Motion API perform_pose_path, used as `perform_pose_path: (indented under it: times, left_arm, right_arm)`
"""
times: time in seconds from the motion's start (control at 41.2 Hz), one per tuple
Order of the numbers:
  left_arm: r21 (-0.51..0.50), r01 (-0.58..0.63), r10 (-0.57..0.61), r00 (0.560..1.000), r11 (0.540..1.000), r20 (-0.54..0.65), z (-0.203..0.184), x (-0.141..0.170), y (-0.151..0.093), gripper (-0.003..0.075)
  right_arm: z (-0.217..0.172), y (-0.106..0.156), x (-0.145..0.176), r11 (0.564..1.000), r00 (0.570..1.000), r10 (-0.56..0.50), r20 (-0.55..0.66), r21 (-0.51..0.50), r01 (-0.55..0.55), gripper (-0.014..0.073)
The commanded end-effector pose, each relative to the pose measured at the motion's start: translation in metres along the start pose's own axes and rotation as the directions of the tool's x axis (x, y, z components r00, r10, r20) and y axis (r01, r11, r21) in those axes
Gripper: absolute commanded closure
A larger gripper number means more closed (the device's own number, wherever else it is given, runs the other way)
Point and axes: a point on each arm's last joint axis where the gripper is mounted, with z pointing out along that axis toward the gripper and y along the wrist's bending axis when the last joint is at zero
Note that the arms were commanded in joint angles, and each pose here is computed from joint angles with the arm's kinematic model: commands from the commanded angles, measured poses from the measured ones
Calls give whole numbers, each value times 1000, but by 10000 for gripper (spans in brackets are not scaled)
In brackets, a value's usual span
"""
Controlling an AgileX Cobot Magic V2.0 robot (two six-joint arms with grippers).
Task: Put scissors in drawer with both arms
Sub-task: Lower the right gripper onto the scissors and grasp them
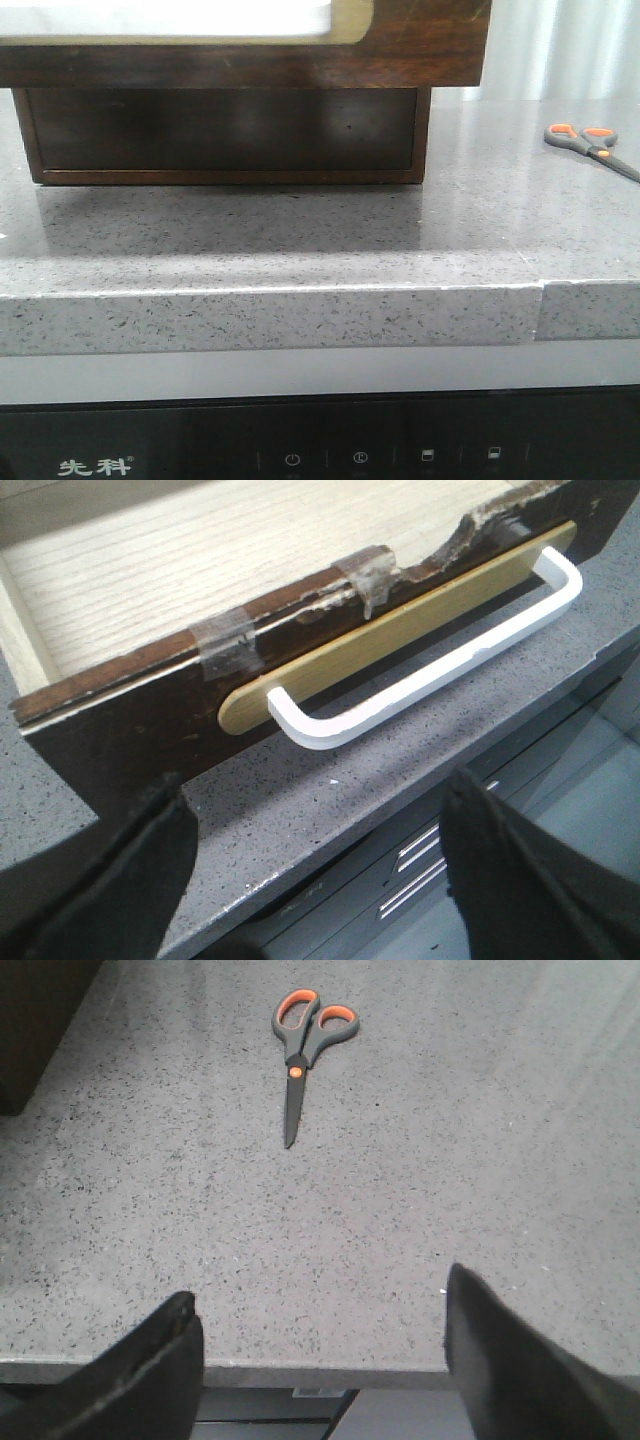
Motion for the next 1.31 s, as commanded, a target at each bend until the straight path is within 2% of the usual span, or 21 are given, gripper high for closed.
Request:
perform_pose_path:
  times: [0.0, 0.097, 0.291, 0.534, 0.68, 0.826, 0.971, 1.287]
  left_arm:
    - [0, 11, -11, 993, 1000, 114, -8, -15, 0, 219]
    - [0, 11, -11, 993, 1000, 116, -8, -16, 0, 219]
    - [0, 11, -11, 993, 1000, 116, -8, -16, 0, 219]
    - [0, 11, -11, 993, 1000, 116, -8, -16, 0, 219]
    - [0, 11, -11, 993, 1000, 116, -8, -16, 0, 219]
    - [0, 11, -11, 993, 1000, 116, -8, -16, 0, 219]
    - [0, 11, -11, 993, 1000, 116, -8, -16, 0, 230]
    - [0, 11, -11, 993, 1000, 116, -8, -16, 0, 230]
  right_arm:
    - [-4, -2, -21, 1000, 989, -14, 144, 12, 13, 72]
    - [-1, -2, -29, 1000, 989, -15, 145, 11, 13, 72]
    - [31, -1, -49, 1000, 1000, -17, -18, 14, 17, 72]
    - [90, 3, -78, 1000, 984, 28, -174, -1, -28, 72]
    - [135, 0, -91, 994, 949, 101, -298, -3, -106, 72]
    - [180, 0, -97, 994, 901, 79, -426, -34, -103, 72]
    - [217, 0, -104, 996, 880, 45, -473, -46, -76, 72]
    - [278, 0, -115, 996, 866, 37, -498, -49, -71, 78]
